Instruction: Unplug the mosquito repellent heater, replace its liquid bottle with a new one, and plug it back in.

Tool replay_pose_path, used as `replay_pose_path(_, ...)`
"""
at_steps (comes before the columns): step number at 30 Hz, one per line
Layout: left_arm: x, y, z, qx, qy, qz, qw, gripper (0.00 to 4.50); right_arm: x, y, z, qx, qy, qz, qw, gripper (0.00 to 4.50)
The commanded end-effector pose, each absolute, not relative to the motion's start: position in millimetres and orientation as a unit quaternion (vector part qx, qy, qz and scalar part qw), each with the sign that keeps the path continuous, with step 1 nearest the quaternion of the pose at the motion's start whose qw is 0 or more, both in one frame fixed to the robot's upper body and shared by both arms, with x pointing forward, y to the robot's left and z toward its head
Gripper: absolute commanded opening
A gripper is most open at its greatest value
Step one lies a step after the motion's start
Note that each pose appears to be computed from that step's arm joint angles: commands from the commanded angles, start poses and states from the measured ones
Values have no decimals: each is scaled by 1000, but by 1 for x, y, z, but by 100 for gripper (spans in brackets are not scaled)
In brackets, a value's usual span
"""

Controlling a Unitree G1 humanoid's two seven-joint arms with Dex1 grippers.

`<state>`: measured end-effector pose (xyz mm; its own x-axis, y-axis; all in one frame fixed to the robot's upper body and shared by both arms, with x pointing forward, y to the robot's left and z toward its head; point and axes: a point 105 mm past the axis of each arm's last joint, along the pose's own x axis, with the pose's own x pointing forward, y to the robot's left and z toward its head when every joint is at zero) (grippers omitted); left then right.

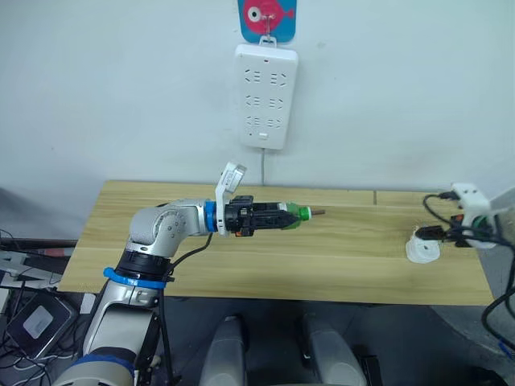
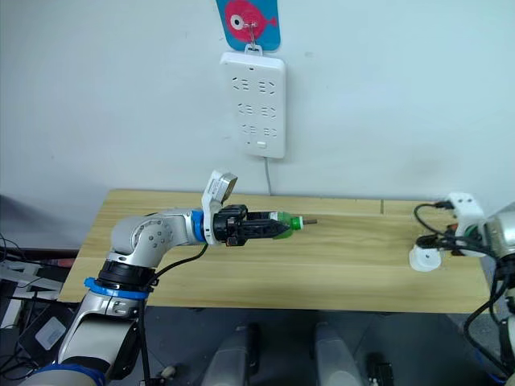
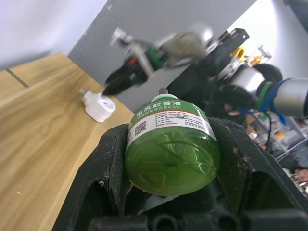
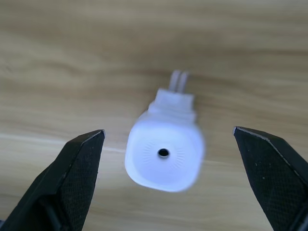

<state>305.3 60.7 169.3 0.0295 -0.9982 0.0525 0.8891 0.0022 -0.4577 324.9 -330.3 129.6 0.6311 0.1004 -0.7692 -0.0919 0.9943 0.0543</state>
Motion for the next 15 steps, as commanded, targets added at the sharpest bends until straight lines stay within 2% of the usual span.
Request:
replay_pose_path(1, 319, 59, 185, -183, 69, -660, 725, 227, 325, -289, 177, 70, 345, 131, 927, 447)
replay_pose_path(4, 332, 54, 197, -178, 3, -627, 759, 227, 317, -241, 210, 166, 236, 253, 923, 447)
replay_pose_path(7, 336, 47, 207, -149, -53, -613, 774, 227, 313, -213, 221, 259, 145, 306, 904, 447)
replay_pose_path(11, 341, 36, 215, -118, -98, -599, 786, 227, 305, -169, 223, 301, 92, 327, 891, 447)
replay_pose_path(15, 340, 30, 217, -112, -112, -603, 782, 227, 306, -140, 227, 358, 70, 314, 877, 447)
